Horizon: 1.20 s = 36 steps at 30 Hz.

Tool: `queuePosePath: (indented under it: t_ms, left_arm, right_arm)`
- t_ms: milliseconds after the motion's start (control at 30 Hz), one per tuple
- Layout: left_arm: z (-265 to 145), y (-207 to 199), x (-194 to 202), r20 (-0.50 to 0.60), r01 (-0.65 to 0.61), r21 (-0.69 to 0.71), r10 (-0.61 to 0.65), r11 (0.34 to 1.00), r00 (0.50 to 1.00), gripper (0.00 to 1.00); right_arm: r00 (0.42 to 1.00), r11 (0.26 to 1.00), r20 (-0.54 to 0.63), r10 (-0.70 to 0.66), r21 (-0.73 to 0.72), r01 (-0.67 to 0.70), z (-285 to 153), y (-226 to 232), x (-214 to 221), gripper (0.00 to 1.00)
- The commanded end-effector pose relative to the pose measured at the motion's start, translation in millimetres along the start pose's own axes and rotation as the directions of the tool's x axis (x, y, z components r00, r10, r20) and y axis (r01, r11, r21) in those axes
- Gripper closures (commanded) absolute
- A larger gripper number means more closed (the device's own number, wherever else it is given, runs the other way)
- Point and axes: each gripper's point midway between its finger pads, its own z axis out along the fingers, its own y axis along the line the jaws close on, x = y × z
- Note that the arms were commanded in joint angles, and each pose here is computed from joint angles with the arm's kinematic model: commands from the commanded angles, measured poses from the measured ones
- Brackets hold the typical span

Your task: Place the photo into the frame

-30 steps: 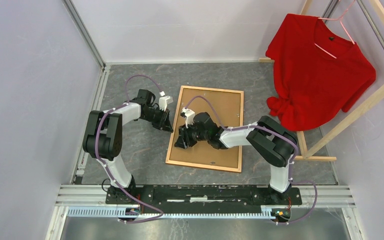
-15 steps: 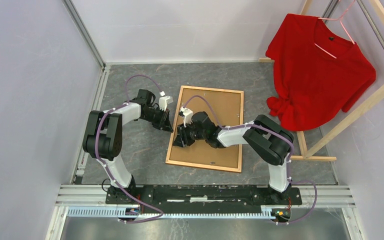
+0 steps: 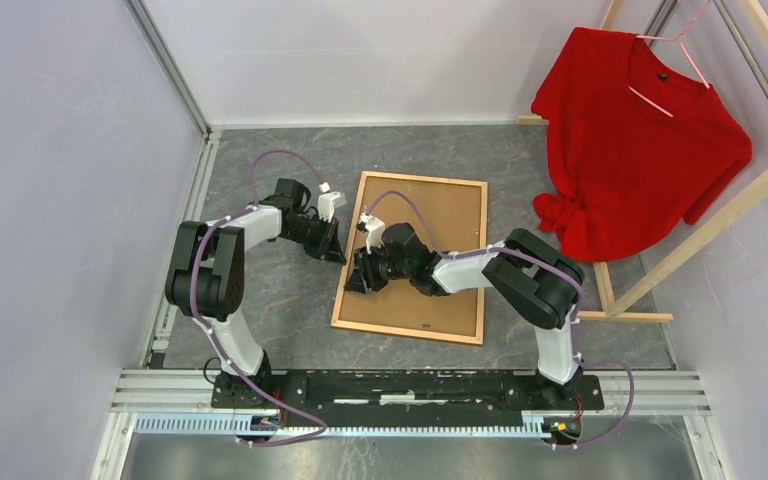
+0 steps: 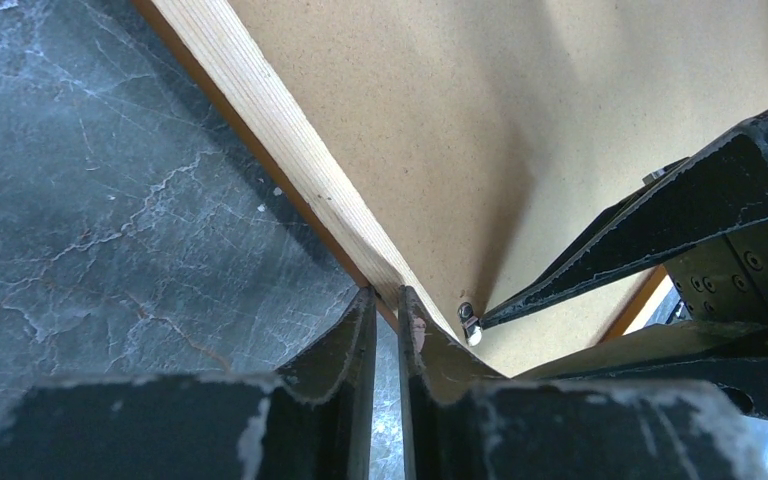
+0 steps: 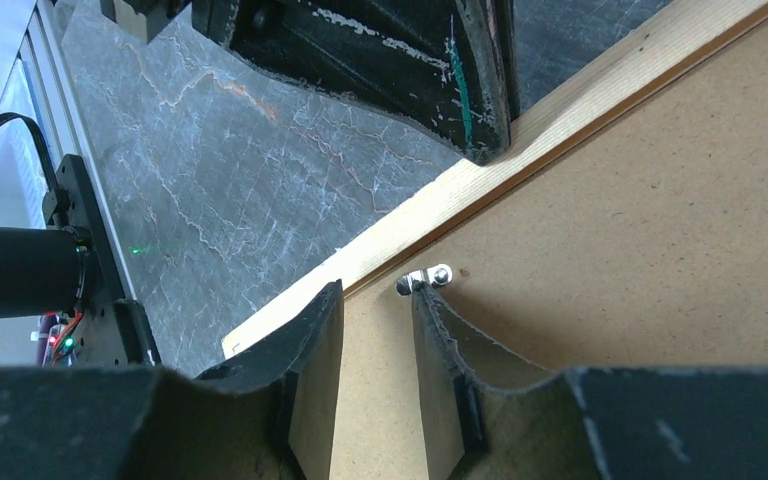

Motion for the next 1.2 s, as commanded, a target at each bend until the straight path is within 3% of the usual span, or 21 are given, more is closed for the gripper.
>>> queuePosePath:
  t_ms: [0,800,1167]
  left_arm:
    - [3,5,6,-0.022,-0.047,-0.014,0.046,0.999,0.999,0.82]
    - [1,9,7,-0.028,-0.071,-0.038,0.07,0.997,0.997,0.86]
    - [1,13,6,-0.038,-0.079,-0.051,0.077,0.996,0.996,0.87]
  right_arm:
    - [0.999,1.0,0.046,-0.014,-0.025,0.015,10,7,-16,0.63]
    - [0.992,1.0,0.125,-0.005,-0.013,0.006,14,0,-43,0.67]
    - [0.987,0.998,0.16,-0.002,-0.06,0.012,-16,20,-47,0.58]
